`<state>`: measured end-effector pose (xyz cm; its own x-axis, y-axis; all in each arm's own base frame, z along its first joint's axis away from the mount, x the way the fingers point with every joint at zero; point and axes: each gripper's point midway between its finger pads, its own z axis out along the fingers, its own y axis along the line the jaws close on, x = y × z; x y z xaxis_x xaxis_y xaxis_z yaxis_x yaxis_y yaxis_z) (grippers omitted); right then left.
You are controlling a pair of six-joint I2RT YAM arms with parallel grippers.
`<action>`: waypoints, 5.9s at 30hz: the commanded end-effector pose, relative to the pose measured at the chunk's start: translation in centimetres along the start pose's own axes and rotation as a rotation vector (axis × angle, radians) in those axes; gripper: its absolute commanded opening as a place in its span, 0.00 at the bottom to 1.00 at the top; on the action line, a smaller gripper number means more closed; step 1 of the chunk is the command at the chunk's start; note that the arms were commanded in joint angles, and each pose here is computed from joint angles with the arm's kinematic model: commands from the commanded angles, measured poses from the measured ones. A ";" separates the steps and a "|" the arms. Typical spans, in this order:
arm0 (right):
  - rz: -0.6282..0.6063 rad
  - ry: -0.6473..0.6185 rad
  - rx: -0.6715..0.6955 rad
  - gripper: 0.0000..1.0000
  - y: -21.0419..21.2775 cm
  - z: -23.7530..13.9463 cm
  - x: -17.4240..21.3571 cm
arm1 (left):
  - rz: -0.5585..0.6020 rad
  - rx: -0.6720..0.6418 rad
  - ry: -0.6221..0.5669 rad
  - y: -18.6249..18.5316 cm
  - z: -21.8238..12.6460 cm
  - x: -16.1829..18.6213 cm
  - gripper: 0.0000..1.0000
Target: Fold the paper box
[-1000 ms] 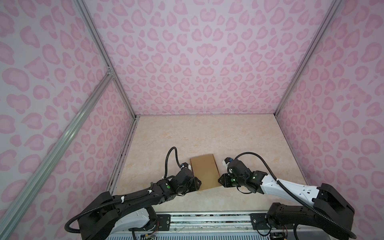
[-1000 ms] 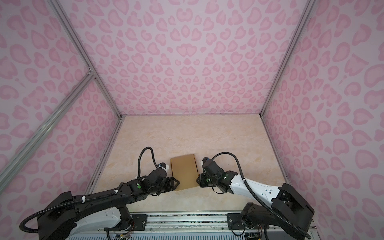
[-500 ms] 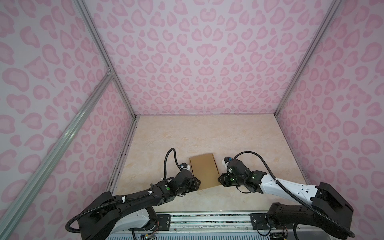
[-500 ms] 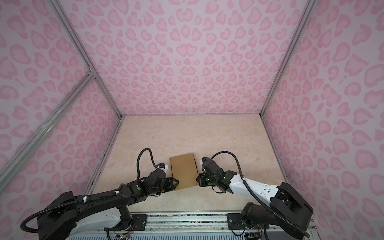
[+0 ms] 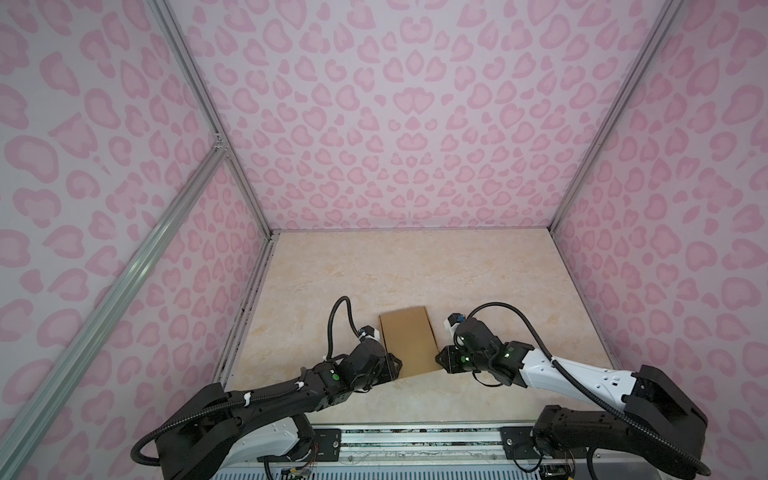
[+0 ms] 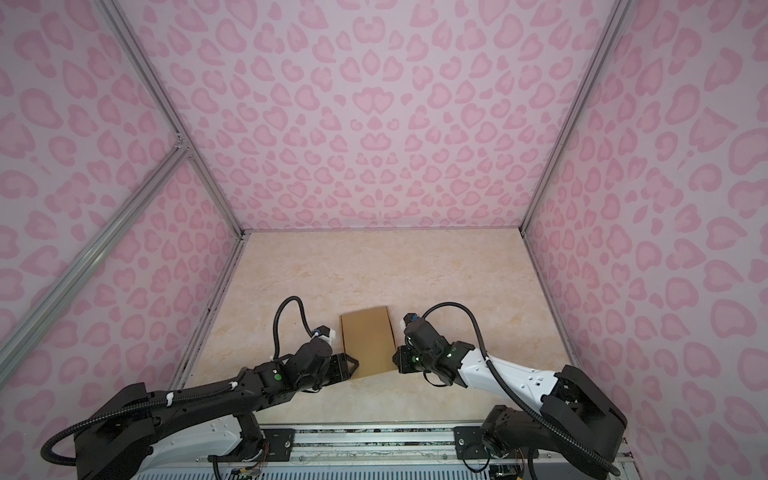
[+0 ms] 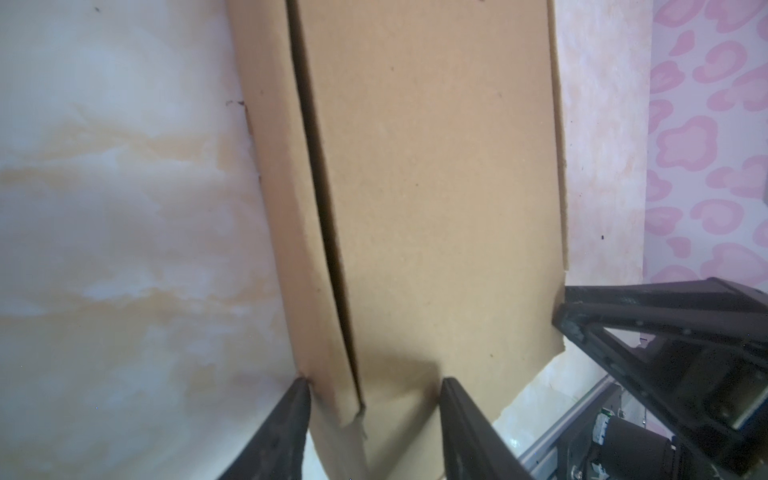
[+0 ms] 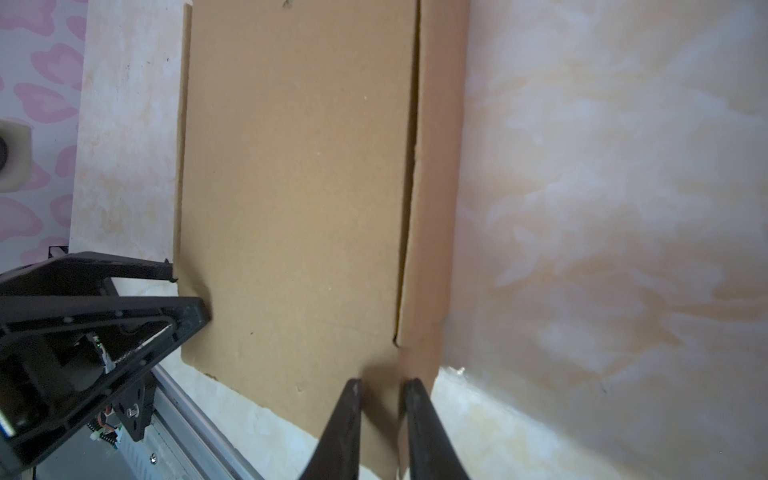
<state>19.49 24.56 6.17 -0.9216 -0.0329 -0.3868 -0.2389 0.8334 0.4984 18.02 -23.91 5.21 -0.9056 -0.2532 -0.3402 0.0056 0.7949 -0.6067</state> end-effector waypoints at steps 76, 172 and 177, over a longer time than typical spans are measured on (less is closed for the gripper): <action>-0.126 -0.102 -0.133 0.22 5.5 -2.2 1.7 | 0.408 -0.211 -0.099 -6.8 -4.4 -12.3 0.53; -0.035 -0.049 -0.001 0.39 1.3 0.6 0.6 | 0.126 -0.003 0.130 -1.6 0.0 -3.3 0.53; -0.037 -0.044 -0.004 0.36 1.4 1.0 0.6 | 0.119 0.002 0.136 -1.4 0.5 -2.7 0.52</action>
<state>18.51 25.47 5.31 -0.9079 -0.0409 -0.4172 -0.2532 0.8466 0.4681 20.36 -23.69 6.11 -0.9519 -0.0643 -0.2996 0.1098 0.8413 -0.5294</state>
